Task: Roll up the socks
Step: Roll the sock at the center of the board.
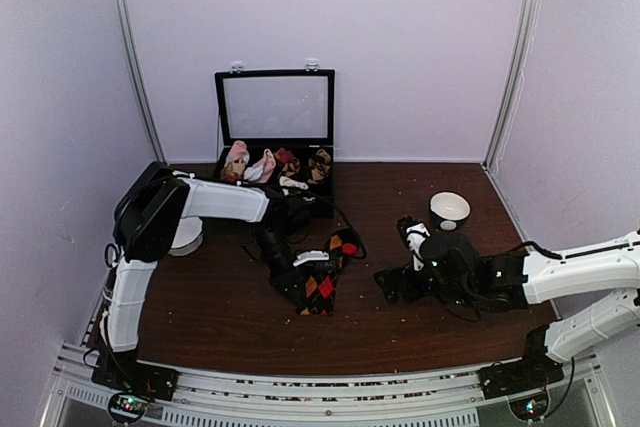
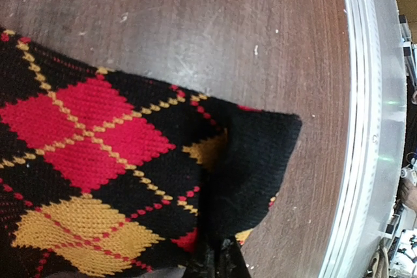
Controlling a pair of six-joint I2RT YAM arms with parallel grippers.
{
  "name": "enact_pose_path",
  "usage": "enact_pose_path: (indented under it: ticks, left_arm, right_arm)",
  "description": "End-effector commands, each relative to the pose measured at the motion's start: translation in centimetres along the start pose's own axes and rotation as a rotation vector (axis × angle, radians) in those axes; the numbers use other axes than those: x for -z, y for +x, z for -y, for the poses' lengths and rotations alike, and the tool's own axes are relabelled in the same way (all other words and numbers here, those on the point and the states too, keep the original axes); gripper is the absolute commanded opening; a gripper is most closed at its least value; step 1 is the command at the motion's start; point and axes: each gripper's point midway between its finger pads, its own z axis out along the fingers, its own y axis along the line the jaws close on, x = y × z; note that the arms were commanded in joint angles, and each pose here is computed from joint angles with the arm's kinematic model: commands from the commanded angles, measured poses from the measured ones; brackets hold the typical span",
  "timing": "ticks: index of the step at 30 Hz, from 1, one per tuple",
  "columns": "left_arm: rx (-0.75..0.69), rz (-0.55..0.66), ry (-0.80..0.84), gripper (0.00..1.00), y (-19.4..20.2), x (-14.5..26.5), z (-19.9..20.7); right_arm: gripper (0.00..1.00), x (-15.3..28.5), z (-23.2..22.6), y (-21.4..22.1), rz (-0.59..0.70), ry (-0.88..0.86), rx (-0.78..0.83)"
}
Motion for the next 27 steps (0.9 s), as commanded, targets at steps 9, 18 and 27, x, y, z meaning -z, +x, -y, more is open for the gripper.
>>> enact_pose_path:
  ticks: [9,18,27]
  left_arm:
    - [0.079,-0.161,-0.095,0.0,3.0,-2.3,-4.6]
    - [0.08,-0.209,-0.105,0.0,3.8,-2.7,-5.2]
    - [0.068,-0.225,-0.092,0.0,3.8,-2.6,-5.2]
  right_arm:
    - [0.7,1.1,-11.7,2.3,0.21,-0.31,0.755]
    - [0.47,-3.5,-17.7,3.5,0.177,-0.38,1.11]
    - [0.35,-7.7,-16.0,4.0,0.094,-0.369,1.161]
